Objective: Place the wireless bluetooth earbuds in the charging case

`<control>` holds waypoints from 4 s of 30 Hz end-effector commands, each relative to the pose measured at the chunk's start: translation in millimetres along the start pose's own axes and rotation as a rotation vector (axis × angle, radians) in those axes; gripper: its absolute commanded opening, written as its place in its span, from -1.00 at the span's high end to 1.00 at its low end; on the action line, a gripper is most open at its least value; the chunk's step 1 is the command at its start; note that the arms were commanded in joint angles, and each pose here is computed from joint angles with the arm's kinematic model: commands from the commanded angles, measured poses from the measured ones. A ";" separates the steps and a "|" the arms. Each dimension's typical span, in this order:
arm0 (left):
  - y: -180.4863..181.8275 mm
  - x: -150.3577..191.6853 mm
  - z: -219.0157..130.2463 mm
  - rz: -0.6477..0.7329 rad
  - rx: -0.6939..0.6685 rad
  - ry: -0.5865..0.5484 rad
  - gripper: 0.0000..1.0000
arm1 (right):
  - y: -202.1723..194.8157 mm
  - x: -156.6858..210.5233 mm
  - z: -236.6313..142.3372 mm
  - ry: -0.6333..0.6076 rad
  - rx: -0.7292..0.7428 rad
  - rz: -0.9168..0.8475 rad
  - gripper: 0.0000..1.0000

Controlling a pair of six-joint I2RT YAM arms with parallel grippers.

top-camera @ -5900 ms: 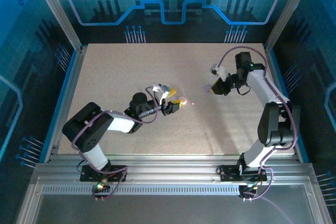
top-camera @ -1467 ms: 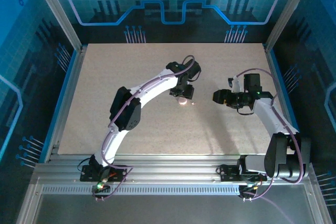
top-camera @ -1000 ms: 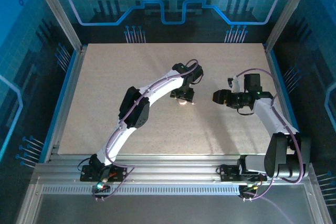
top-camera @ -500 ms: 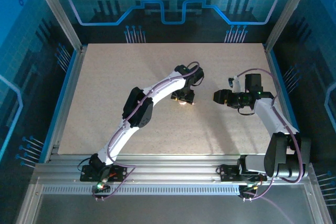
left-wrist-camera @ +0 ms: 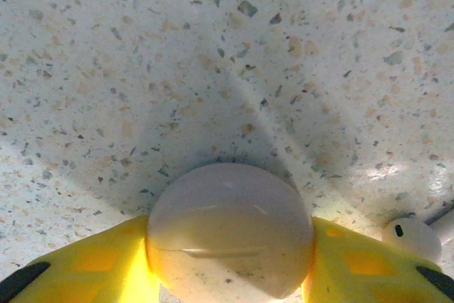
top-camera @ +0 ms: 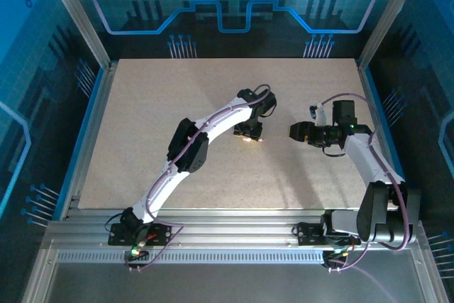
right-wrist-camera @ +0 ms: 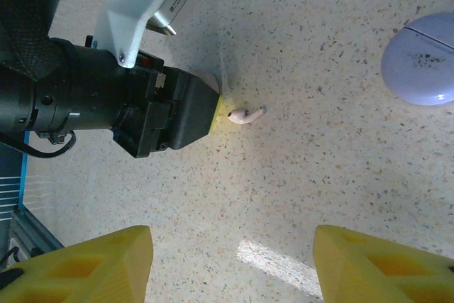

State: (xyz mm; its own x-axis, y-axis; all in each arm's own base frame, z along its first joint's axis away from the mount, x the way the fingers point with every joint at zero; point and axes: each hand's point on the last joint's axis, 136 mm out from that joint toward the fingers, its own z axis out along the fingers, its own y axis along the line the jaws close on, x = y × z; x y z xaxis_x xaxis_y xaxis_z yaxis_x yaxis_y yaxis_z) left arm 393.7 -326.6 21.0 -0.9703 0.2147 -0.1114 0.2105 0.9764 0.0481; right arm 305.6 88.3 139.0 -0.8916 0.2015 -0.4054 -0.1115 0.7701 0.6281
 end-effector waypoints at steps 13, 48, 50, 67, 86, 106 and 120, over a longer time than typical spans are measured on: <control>15.1 30.0 -98.1 0.188 0.092 -0.285 0.39 | 31.7 6.0 -11.8 -0.003 -0.164 -0.003 -0.18; -4.7 130.2 -171.3 0.886 0.451 -0.857 0.42 | 138.0 60.2 17.1 0.312 -0.438 -0.089 -0.09; -4.6 130.5 -172.4 0.887 0.450 -0.865 0.42 | 139.6 61.6 19.4 0.315 -0.426 -0.084 -0.09; -6.8 127.2 -174.3 0.885 0.436 -0.872 0.42 | 168.2 68.1 37.0 0.353 -0.418 -0.115 -0.05; -7.7 127.2 -187.2 0.864 0.445 -0.903 0.44 | 177.4 79.9 48.4 0.404 -0.418 -0.140 0.20; -12.4 131.5 -201.0 0.853 0.485 -0.927 -0.55 | 172.8 75.0 37.6 0.350 -0.384 -0.321 0.67; 16.1 158.3 -220.9 0.776 0.762 -0.970 -0.47 | 183.2 65.0 9.7 0.294 -0.514 -0.877 0.69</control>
State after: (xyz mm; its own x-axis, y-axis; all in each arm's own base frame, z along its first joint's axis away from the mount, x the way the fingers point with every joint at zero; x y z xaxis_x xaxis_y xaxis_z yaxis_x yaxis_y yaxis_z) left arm 227.9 -282.6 209.5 -0.1643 0.3904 -0.9059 0.9244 0.3815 -0.0032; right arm 241.2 252.3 216.1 -0.5942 -0.4498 -0.6668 -0.8043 0.3206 0.5004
